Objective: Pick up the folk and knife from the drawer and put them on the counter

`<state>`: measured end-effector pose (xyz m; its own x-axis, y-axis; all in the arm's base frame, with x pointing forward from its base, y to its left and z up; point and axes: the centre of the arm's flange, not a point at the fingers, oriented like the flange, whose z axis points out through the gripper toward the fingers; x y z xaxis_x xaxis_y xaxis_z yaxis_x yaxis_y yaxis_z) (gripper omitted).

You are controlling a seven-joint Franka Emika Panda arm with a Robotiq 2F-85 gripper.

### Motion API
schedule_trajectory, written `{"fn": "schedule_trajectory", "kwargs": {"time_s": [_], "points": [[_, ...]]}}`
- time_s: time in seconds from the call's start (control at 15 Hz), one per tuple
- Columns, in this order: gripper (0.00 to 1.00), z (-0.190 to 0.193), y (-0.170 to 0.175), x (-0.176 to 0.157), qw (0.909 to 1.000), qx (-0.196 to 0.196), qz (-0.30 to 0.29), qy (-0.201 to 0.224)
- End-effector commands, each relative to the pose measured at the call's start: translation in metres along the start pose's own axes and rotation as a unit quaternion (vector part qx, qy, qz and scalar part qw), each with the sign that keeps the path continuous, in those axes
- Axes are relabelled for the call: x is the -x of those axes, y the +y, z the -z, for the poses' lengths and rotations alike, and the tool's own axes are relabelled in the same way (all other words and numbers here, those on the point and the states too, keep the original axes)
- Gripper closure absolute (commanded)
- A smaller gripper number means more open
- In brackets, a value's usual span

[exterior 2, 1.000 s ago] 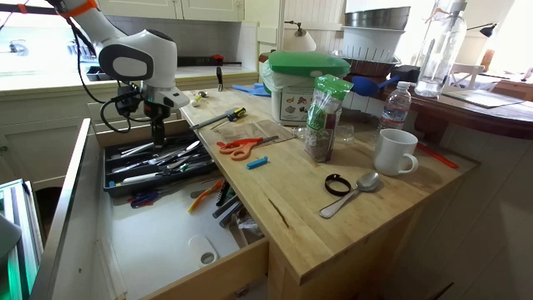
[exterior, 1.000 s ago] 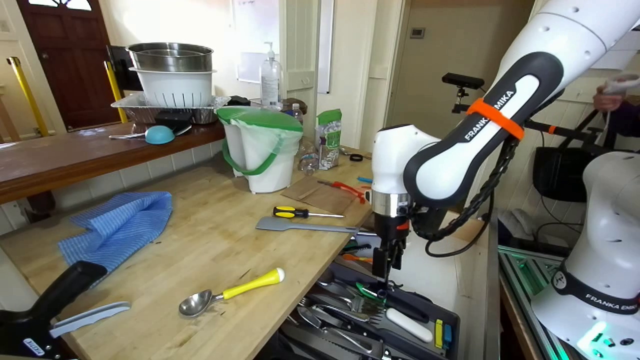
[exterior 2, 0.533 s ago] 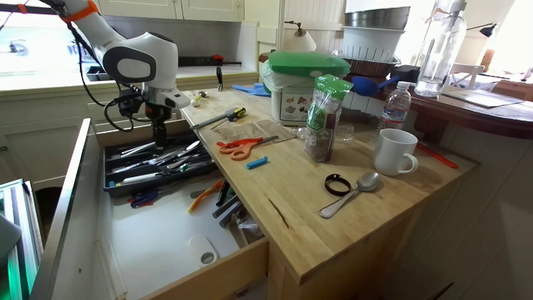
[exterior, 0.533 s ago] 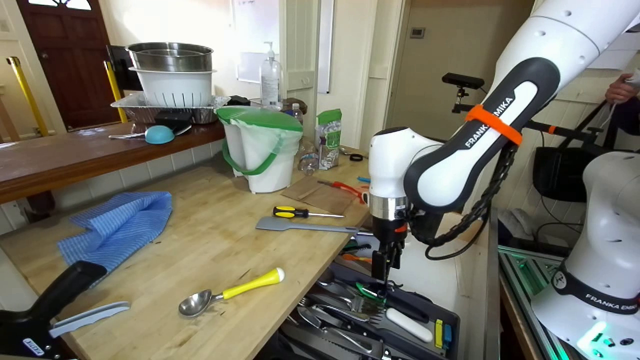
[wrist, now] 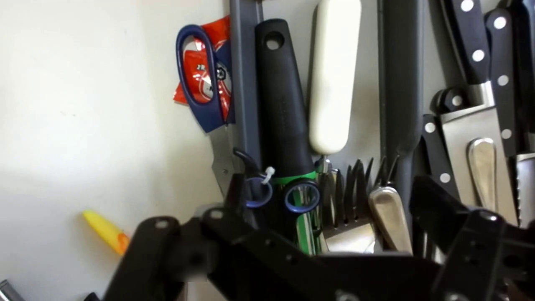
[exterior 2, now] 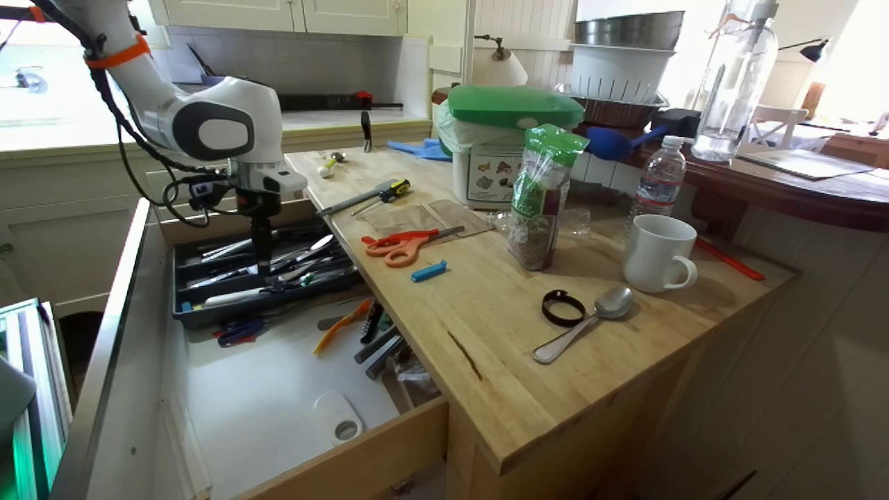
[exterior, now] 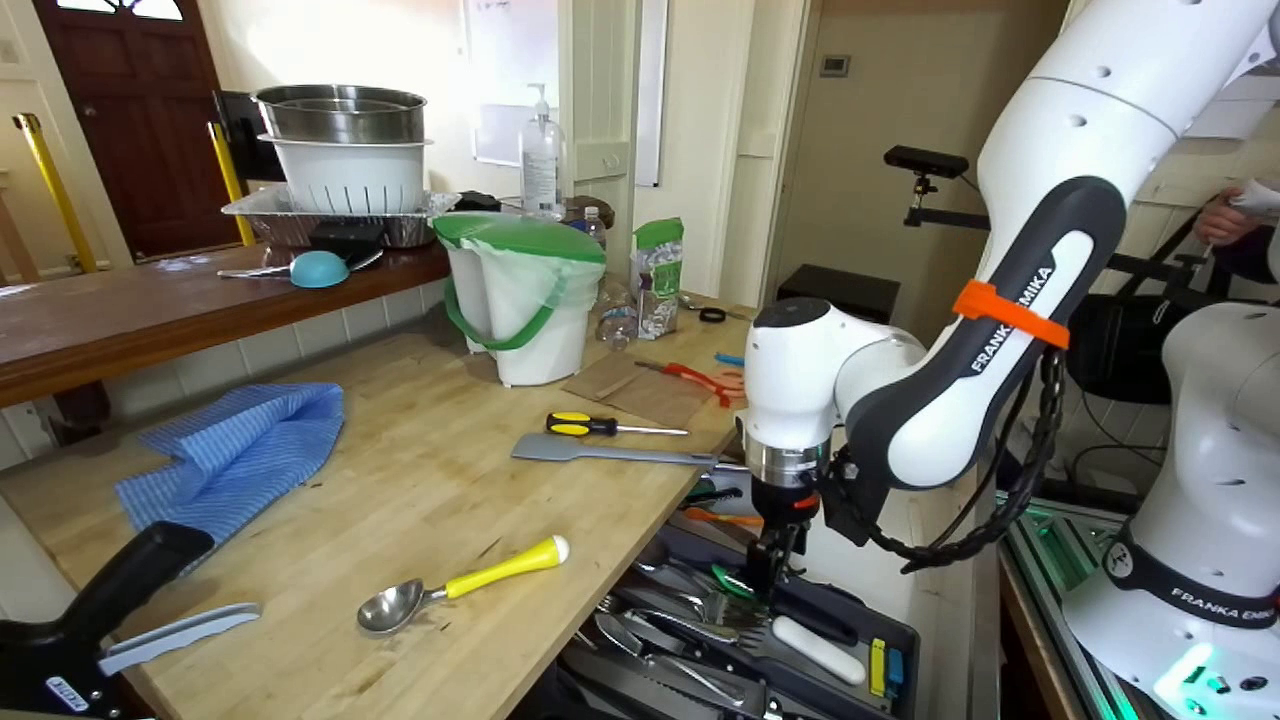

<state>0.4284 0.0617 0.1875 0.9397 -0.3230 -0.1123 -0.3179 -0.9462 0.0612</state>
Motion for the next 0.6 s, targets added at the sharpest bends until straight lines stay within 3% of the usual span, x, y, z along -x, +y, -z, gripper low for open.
{"fn": "schedule_trajectory", "kwargs": {"time_s": [0.0,0.53], "points": [[0.00,-0.031,-0.008,-0.013,0.9999,0.010,-0.010,0.001],[0.00,-0.054,0.003,-0.036,0.9994,0.018,-0.020,-0.020]]}}
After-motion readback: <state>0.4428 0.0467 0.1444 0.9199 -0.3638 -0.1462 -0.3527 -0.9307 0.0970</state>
